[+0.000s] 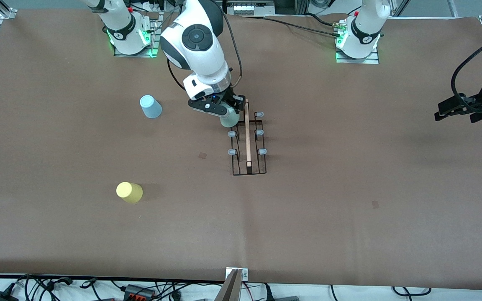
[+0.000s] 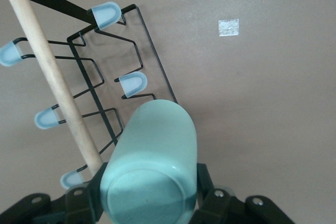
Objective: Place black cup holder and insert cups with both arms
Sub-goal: 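Lower the teal cup onto a rack peg with the right gripper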
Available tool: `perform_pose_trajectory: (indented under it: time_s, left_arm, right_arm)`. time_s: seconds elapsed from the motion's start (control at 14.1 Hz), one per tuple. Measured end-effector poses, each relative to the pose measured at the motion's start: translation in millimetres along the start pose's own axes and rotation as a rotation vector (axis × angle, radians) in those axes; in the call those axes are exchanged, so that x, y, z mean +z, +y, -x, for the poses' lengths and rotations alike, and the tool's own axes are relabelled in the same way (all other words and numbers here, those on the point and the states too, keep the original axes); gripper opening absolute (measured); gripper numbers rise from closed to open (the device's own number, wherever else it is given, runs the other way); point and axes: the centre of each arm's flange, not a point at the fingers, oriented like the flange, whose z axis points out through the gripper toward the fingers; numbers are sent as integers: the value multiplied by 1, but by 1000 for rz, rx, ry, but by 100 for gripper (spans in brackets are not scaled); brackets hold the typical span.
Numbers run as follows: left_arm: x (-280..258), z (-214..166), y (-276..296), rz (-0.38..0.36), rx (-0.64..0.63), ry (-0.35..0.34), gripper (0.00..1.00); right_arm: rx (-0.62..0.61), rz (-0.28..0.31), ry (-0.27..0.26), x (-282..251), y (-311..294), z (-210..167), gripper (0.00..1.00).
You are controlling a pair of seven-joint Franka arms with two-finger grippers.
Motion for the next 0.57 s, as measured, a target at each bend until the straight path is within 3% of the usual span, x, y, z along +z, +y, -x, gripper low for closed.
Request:
perform_pose_trajectory:
  time_s: [0.57]
  left_arm:
    - [4,9,4,-2,-2,27,100]
  right_arm:
    - [-4,20,-17,31,3,-4,68]
